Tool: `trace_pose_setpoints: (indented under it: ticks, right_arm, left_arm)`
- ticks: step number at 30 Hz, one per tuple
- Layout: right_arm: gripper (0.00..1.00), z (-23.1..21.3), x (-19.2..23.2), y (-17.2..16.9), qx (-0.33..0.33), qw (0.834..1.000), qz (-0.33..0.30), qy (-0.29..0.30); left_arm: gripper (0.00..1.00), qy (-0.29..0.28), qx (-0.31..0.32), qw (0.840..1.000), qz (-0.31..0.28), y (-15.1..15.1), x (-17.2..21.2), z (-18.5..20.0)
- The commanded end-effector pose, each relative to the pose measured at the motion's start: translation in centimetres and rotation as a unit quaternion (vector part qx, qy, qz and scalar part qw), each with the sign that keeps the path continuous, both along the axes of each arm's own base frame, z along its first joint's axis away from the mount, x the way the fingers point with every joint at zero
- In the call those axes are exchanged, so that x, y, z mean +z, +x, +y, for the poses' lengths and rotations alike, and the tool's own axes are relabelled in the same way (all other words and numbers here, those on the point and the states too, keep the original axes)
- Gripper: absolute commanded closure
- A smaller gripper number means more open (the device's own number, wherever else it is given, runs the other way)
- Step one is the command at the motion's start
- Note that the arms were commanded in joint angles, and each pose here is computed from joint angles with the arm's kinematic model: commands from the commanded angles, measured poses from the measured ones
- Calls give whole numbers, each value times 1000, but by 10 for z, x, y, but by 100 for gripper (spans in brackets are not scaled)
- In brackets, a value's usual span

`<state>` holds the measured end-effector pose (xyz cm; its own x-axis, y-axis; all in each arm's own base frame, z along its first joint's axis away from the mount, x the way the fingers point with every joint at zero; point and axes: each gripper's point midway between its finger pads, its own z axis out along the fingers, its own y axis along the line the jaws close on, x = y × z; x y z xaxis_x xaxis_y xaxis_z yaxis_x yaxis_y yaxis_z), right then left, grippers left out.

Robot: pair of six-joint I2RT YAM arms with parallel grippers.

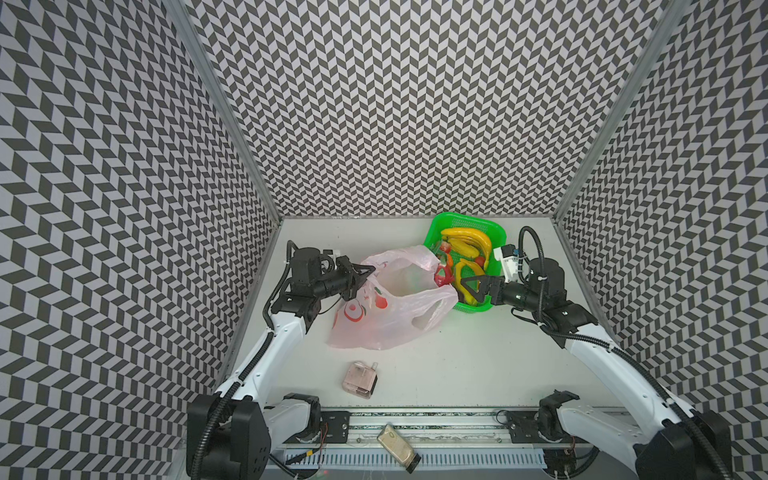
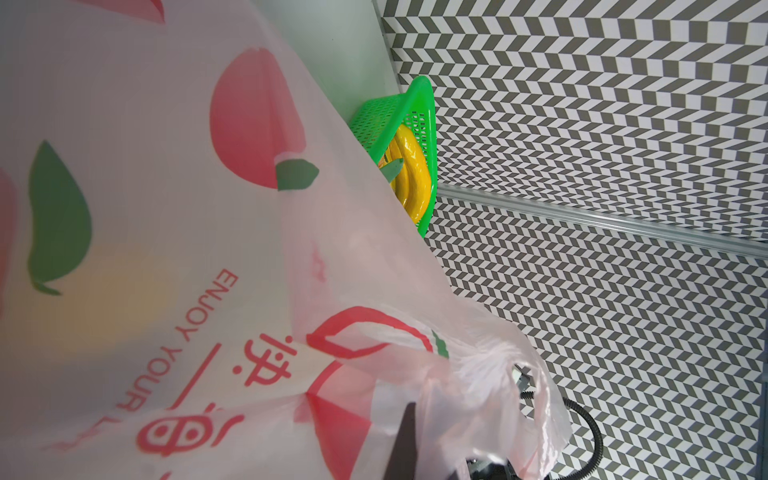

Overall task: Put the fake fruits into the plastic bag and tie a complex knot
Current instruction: 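Withdraw the right gripper from the bag back over the green basket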

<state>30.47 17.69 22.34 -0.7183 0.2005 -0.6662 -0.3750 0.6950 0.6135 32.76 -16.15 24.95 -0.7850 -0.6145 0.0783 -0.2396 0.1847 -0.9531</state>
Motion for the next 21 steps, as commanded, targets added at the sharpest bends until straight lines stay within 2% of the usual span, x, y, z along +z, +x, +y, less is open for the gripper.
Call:
trace_pose_setpoints:
  ticks: [1, 11, 21]
  right_arm:
    - [1, -13, -17, 21, -18, 996, 8, -83]
    - [1, 11, -60, 84, -13, 981, 90, -169]
    - [1, 43, -99, 107, 5, 975, 146, -165]
  left_arm:
    - [100, -11, -15, 1000, -13, -5, 8, 0]
    - [100, -8, -17, 1000, -10, -9, 3, 8]
    - [100, -3, -15, 1000, -8, -8, 3, 9]
